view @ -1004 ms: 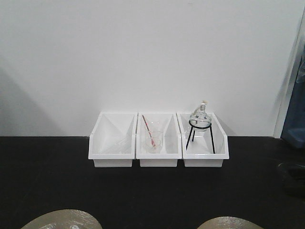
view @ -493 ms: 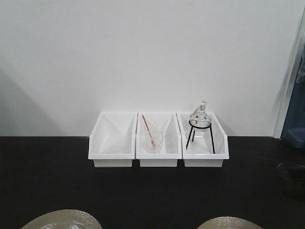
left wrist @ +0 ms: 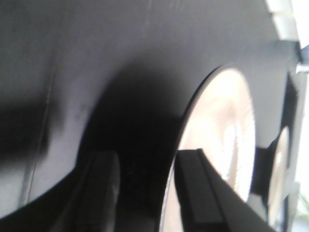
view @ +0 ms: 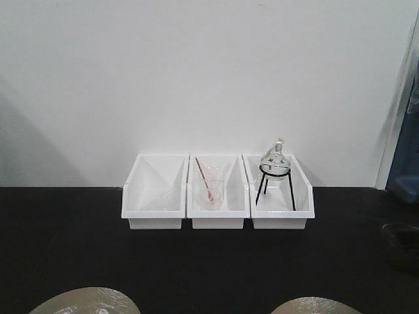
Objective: Arrange circular plates on left workspace
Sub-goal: 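Grasp the rim of the tan plate nearest the left gripper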
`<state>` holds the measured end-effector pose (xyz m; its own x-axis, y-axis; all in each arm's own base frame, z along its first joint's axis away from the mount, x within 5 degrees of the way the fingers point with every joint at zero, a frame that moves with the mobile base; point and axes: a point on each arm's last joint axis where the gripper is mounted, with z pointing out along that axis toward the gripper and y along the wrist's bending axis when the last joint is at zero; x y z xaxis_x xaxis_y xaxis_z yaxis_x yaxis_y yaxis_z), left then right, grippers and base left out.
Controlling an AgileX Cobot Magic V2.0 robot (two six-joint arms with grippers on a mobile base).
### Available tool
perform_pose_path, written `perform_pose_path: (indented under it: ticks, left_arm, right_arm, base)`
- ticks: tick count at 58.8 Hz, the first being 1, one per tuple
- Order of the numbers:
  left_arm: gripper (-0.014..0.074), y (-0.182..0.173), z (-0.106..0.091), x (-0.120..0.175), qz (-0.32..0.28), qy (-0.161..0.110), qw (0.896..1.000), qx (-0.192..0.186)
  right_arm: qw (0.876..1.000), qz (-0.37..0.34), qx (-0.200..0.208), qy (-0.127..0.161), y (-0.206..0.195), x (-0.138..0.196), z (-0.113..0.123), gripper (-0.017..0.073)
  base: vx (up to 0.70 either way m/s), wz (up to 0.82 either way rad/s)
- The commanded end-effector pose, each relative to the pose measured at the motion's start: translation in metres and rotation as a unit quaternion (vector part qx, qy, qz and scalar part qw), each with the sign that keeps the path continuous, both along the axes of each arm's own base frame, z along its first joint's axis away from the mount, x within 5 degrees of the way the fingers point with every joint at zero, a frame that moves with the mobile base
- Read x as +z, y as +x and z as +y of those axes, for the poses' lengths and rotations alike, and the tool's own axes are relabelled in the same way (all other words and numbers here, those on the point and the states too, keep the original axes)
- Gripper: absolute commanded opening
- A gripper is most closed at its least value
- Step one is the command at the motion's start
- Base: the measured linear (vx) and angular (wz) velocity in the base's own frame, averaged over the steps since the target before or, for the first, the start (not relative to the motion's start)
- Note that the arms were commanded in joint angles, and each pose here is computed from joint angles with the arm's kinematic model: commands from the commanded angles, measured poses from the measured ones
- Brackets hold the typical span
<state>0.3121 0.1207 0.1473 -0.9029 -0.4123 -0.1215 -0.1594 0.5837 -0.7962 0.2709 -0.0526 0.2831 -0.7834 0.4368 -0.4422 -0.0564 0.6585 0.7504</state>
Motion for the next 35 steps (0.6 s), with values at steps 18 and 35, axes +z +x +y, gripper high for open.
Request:
perform_pose_path:
  ticks: [18,35]
  left_arm:
    - [0.0433,0.010,-0.034,0.023,-0.032,-0.012,0.997,-0.071]
    - [0.0407,0.015,-0.059,0.013,-0.013,-0.003,0.992,-0.126]
  right_arm:
    - [0.999,-0.039,0.001,0.018,-0.001,0.019,0.002,-0.0003]
    - [0.999,-0.037,0.008,0.022,-0.002,0.019,0.003,-0.0003]
  base:
    - [0.00,0.00]
    - [0.00,0.00]
